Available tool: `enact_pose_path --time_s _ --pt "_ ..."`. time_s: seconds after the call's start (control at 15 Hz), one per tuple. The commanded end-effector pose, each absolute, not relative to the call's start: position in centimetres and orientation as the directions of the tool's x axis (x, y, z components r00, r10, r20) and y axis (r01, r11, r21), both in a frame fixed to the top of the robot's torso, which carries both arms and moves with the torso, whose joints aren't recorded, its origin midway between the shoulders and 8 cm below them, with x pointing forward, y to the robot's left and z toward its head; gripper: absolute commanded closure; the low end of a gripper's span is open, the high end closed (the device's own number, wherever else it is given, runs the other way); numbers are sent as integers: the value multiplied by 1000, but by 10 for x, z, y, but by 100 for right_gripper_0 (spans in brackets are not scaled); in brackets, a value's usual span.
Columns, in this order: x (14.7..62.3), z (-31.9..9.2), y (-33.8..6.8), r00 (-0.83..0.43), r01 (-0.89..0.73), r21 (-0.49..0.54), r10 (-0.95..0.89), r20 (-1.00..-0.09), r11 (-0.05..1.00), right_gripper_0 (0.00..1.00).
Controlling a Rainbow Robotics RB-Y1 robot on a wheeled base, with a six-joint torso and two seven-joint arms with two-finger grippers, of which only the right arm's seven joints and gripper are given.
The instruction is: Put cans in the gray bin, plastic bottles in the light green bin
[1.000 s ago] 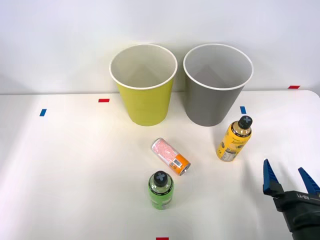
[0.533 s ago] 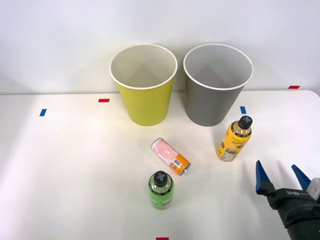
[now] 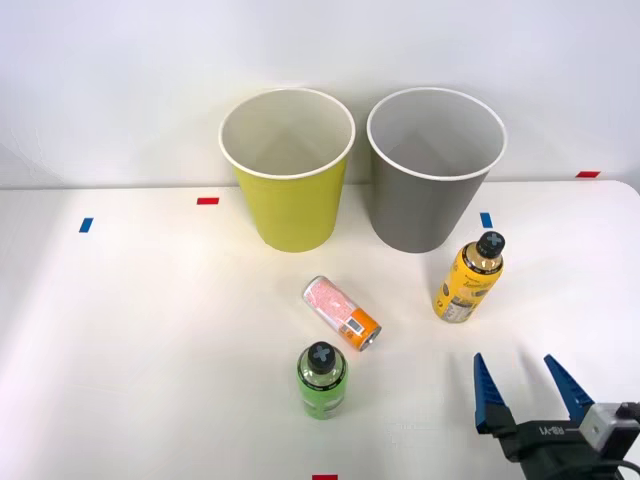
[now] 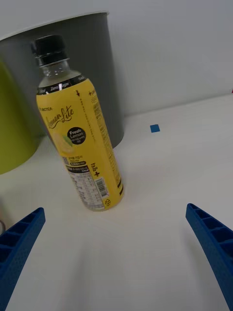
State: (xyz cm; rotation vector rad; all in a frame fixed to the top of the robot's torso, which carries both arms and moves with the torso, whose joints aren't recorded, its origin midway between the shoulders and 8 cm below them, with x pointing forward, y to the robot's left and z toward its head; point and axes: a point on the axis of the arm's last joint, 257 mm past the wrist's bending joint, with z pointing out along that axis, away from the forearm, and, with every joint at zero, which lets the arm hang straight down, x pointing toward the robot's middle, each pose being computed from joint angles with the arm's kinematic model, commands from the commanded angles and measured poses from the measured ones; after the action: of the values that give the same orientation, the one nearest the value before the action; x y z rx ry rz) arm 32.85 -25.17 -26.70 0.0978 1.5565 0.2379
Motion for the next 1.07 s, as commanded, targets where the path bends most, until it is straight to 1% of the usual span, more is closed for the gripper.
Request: enact_pose_path --time_s 0.07,0.13,0.33,0.6,0.87,1.07 --pt "314 -278 -237 39 -150 161 168 -985 976 0" --pt "309 -281 -236 59 -151 103 113 -992 983 0" --pt "290 -285 -231 78 -129 6 17 -997 992 0" --pt "265 -278 -221 118 -96 8 19 -993 995 0" --pt "243 -270 -215 149 -86 33 46 -988 996 0" --pt "225 -271 -210 143 -82 45 57 -988 996 0"
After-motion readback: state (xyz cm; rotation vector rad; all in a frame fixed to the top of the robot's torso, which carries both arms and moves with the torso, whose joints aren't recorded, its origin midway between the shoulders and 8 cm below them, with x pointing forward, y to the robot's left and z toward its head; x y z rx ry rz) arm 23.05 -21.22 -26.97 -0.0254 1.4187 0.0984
